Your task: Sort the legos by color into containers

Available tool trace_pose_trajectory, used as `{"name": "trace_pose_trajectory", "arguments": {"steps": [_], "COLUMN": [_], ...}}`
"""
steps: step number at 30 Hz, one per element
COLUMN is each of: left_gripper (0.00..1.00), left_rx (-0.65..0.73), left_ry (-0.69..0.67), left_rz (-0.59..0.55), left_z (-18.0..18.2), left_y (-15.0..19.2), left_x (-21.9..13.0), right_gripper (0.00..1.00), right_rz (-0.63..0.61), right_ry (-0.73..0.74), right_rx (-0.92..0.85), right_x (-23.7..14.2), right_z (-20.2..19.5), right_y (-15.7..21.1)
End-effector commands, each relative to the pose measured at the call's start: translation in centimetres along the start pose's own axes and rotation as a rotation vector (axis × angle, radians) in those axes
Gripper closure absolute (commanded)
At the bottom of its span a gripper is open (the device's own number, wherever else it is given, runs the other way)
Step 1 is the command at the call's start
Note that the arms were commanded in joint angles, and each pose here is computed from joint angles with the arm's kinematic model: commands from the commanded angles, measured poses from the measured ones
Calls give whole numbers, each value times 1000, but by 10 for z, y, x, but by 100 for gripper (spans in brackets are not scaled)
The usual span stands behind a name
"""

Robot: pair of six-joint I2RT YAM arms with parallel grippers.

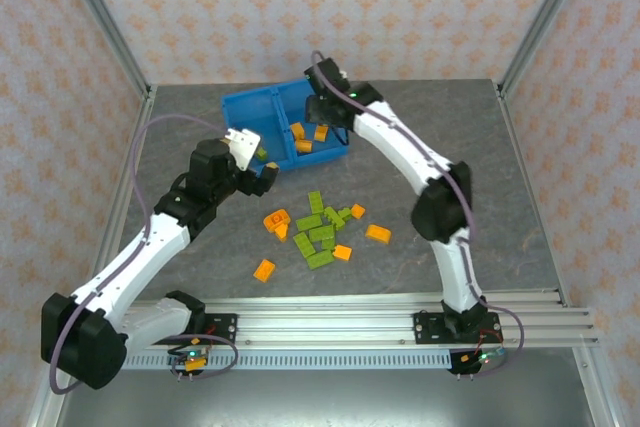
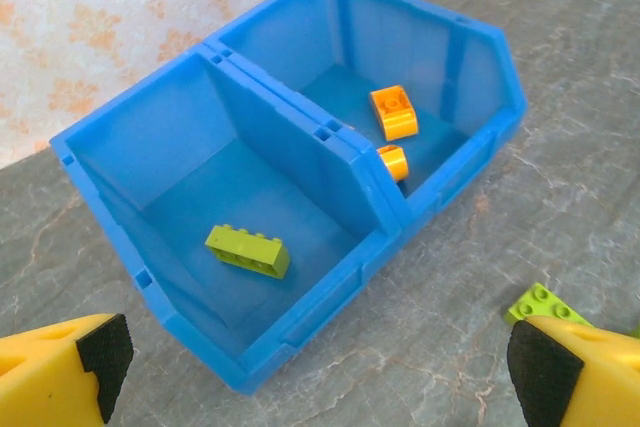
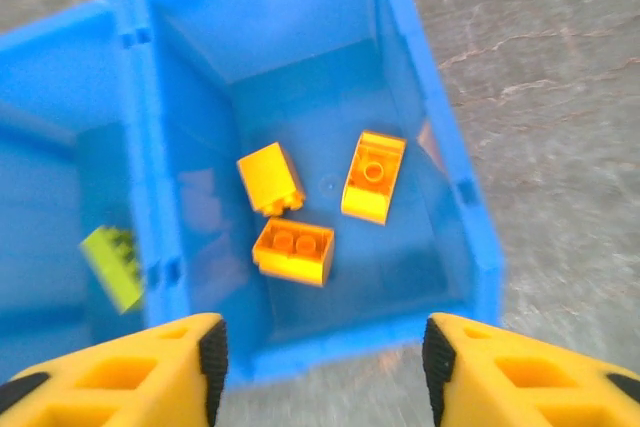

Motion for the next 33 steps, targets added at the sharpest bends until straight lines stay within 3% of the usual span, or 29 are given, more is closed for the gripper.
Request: {"name": "trace_pose_trajectory", "arguments": {"steps": [1, 6, 10, 15, 20, 24, 33], "left_gripper": [0, 0, 1, 6, 19, 27, 34], "left_rx": [-170, -496, -701, -720, -774, -790, -720], "left_ry": [-95, -328, -365, -253, -219, -227, -203], "left_rz": [-17, 161, 324, 421, 565, 599, 722], "left_z": [13, 28, 9, -54, -94, -109, -138], "left_y": [-19, -5, 8, 4, 19, 34, 67], "left_x": [-1, 9, 29, 58, 94, 114, 138], "right_gripper": [38, 22, 14, 5, 3, 2, 1], "right_rz": [-77, -66, -19, 66, 121, 99, 68], "right_ry": [-84, -99, -52, -71, -106, -88, -41], "right_rx": [-37, -116, -158, -198, -208, -209, -258], "right_x": [-83, -151, -182, -198, -195, -194, -196], "right_z": [-14, -56, -90, -112, -117, -121, -127], "right_y": [0, 53, 96, 140, 161, 164, 162]}}
Point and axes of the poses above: each hand's point on the last joint's axis, 136 mm out from that joint toward the fingers, its own x axis out along the fingers, its own z axis along the line the jaws close on, y = z × x, the point moved 7 cm from there along -x, back along the fingers, and after that the axes turned 3 degrees about -x, right-handed, at the moved point
